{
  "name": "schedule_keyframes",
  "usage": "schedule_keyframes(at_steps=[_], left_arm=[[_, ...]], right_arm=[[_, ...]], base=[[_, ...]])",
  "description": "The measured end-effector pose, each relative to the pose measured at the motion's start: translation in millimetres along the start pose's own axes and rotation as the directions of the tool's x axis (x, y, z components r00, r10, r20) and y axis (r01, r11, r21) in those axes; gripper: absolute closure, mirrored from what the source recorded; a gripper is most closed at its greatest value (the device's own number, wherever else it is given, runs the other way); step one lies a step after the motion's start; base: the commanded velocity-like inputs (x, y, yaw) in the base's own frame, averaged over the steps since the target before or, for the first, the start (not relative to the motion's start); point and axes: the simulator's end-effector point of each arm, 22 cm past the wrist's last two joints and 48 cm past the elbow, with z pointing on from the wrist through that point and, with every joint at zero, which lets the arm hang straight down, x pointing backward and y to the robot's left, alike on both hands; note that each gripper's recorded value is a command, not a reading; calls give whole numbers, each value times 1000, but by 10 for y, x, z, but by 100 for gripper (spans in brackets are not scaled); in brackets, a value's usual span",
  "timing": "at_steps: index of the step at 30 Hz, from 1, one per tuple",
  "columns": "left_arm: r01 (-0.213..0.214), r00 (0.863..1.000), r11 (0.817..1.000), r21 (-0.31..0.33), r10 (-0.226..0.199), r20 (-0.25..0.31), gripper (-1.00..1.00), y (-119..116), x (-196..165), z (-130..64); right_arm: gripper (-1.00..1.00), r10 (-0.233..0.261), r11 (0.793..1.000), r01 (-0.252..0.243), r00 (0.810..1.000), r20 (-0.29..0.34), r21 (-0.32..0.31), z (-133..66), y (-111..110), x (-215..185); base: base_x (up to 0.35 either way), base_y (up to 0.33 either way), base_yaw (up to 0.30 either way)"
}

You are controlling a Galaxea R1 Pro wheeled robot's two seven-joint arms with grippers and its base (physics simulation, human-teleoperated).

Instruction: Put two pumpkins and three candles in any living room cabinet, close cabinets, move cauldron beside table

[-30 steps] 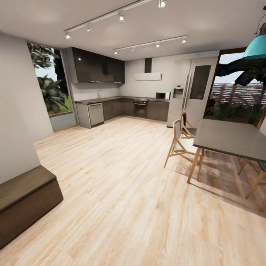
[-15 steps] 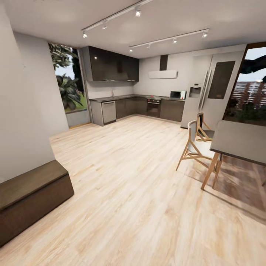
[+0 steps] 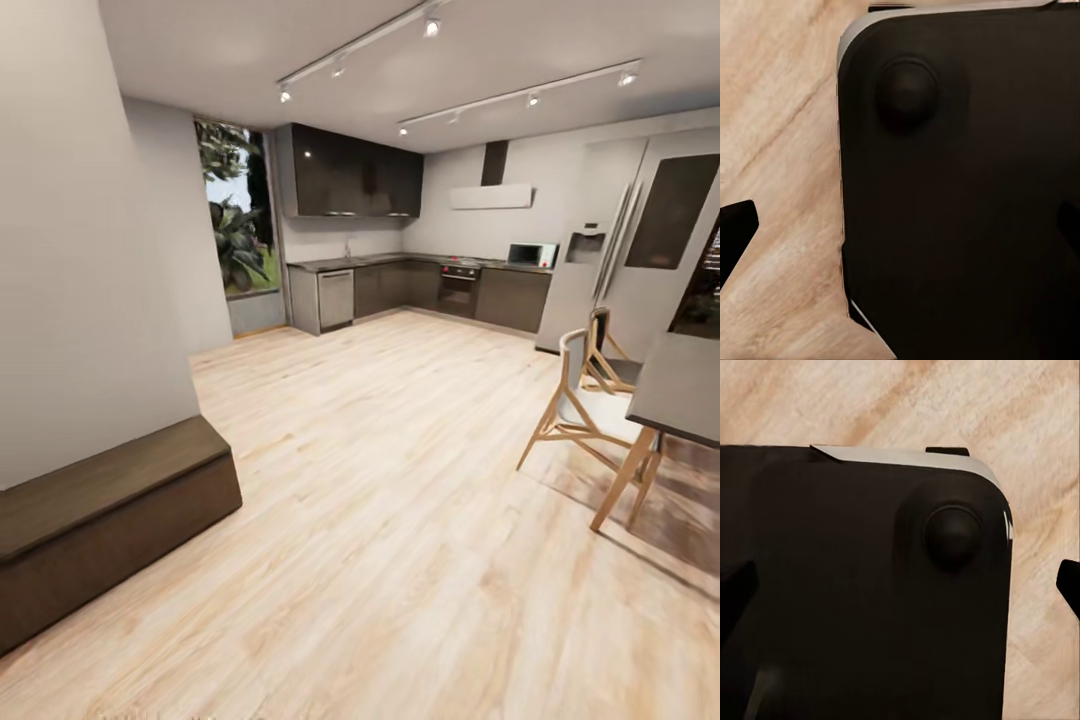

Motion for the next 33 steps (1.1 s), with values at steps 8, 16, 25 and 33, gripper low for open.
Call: schedule_keyframes(at_steps=[8, 16, 25, 33], left_arm=[[-5, 1000, 1000, -17, 5, 1, -100, 86, 6, -1], [-8, 1000, 1000, -18, 8, -4, -100, 98, 23, -2], [-8, 1000, 1000, -18, 8, -9, -100, 97, 42, -2], [-8, 1000, 1000, -18, 8, -12, -100, 96, 56, -3]], right_arm=[[-100, 0, 1000, 0, 1000, 10, 0, -2, 0, -15], [-100, 1, 1000, -1, 999, 38, -1, -5, 1, -70], [-100, -7, 1000, 7, 999, 38, -4, -8, 9, -59], [-100, -8, 1000, 8, 997, 81, -4, -21, 12, -127]], base=[[0, 0, 275], [0, 0, 276], [0, 0, 275], [0, 0, 275]])
